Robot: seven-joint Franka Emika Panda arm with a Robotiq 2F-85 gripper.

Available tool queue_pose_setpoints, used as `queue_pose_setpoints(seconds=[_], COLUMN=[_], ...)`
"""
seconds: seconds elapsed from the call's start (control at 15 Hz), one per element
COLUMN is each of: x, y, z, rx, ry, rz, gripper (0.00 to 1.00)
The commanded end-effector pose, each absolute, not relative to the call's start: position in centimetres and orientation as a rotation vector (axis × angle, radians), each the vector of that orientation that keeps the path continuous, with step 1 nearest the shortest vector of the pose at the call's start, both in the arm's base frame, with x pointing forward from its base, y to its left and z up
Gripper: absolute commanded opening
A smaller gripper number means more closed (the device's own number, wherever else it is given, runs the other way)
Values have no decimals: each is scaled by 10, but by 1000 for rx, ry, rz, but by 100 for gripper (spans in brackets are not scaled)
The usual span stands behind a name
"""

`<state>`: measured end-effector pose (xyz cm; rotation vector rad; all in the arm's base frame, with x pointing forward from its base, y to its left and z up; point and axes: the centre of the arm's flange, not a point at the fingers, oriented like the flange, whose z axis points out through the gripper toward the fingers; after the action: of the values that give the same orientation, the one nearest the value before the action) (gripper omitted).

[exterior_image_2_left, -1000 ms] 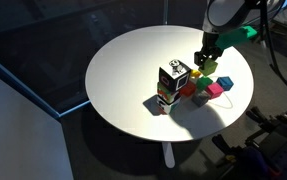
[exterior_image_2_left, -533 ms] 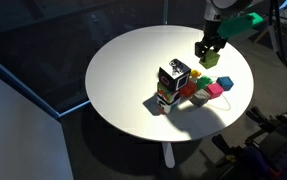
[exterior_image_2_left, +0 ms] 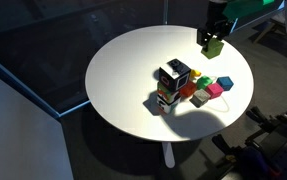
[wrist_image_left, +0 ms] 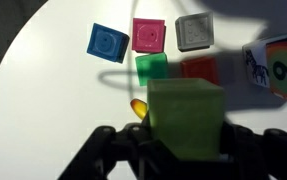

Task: Pick up the lime green block and put it on the block with the number four on it

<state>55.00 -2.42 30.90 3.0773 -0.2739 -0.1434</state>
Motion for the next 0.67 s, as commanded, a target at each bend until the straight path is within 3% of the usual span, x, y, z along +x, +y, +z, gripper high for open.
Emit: queue_pose_setpoints(seconds=[0.0, 0.6], x=[550, 545], y=[-15, 25], z=[341, 380], rx=[3062, 3100], ry=[-289, -195], rz=[-135, -98], gripper=[24, 24])
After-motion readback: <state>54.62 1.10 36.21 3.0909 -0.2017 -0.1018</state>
